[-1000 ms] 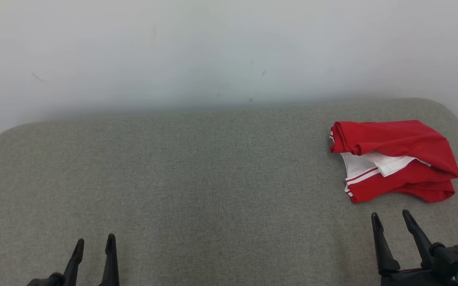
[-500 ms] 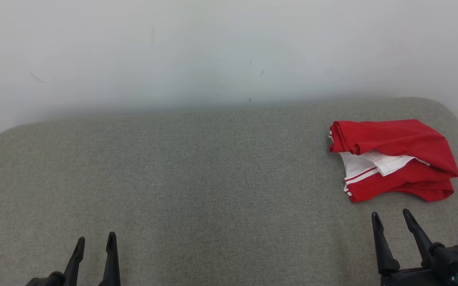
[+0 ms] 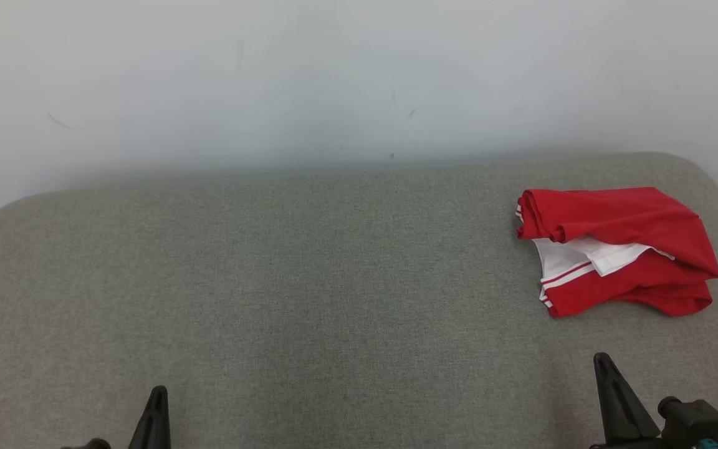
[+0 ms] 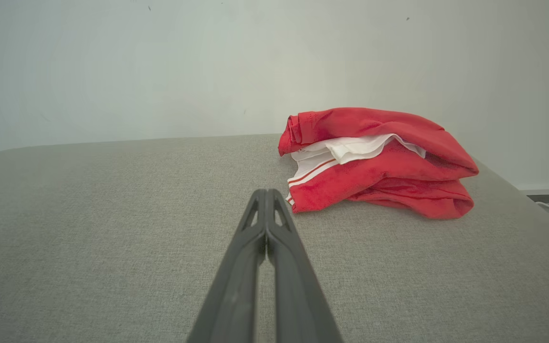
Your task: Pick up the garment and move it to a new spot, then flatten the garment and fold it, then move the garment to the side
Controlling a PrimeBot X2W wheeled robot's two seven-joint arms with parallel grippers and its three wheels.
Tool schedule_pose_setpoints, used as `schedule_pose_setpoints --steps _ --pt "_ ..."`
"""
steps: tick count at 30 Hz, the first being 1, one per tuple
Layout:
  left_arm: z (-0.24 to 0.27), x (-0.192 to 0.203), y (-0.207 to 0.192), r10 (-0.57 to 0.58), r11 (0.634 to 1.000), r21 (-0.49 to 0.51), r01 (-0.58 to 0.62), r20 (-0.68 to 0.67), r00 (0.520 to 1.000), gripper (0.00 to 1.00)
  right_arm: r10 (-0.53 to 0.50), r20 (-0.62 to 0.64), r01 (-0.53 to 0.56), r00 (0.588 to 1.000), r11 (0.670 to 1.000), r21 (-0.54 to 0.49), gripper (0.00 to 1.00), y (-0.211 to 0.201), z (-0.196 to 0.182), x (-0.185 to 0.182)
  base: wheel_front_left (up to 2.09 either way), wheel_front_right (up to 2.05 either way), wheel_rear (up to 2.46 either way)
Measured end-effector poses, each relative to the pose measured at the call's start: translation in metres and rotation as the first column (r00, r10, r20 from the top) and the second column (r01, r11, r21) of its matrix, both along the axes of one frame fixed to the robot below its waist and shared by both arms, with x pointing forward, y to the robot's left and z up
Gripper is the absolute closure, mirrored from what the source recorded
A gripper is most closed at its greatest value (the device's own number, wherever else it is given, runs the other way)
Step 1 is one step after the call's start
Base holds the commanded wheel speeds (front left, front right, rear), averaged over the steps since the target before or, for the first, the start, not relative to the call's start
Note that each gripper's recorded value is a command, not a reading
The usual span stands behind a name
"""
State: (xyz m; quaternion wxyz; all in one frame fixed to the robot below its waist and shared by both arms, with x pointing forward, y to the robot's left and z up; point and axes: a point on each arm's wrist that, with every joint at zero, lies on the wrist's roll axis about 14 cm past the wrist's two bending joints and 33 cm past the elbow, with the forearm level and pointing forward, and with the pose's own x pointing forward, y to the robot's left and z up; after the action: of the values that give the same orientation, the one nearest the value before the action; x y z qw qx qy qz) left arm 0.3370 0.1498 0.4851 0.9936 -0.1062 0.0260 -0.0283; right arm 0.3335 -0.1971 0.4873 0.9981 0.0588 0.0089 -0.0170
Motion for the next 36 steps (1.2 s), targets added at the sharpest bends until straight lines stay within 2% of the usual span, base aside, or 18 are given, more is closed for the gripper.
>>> schedule_pose_setpoints --steps 8,16,31,36 --pt "-0.008 0.001 0.006 0.022 0.995 -0.092 -0.026 -0.05 0.998 1.0 -0.027 -0.045 0.032 0.999 0.994 0.104 1.0 -0.006 -0.009 0.001 0.0 0.0 0.0" --pt "-0.014 0.003 0.012 0.039 0.977 -0.204 -0.059 -0.098 0.994 1.0 -0.043 -0.078 0.06 0.996 0.972 0.228 1.0 -0.009 -0.013 0.005 0.0 0.0 0.0" --pt "-0.021 0.008 0.019 0.053 0.915 -0.388 -0.112 -0.161 0.986 1.0 -0.057 -0.119 0.103 0.991 0.899 0.425 1.0 -0.013 -0.018 0.012 0.0 0.0 0.0" --pt "-0.019 0.013 0.021 0.051 0.886 -0.448 -0.12 -0.163 0.985 1.0 -0.055 -0.136 0.116 0.989 0.862 0.493 1.0 -0.012 -0.022 0.012 0.0 0.0 0.0"
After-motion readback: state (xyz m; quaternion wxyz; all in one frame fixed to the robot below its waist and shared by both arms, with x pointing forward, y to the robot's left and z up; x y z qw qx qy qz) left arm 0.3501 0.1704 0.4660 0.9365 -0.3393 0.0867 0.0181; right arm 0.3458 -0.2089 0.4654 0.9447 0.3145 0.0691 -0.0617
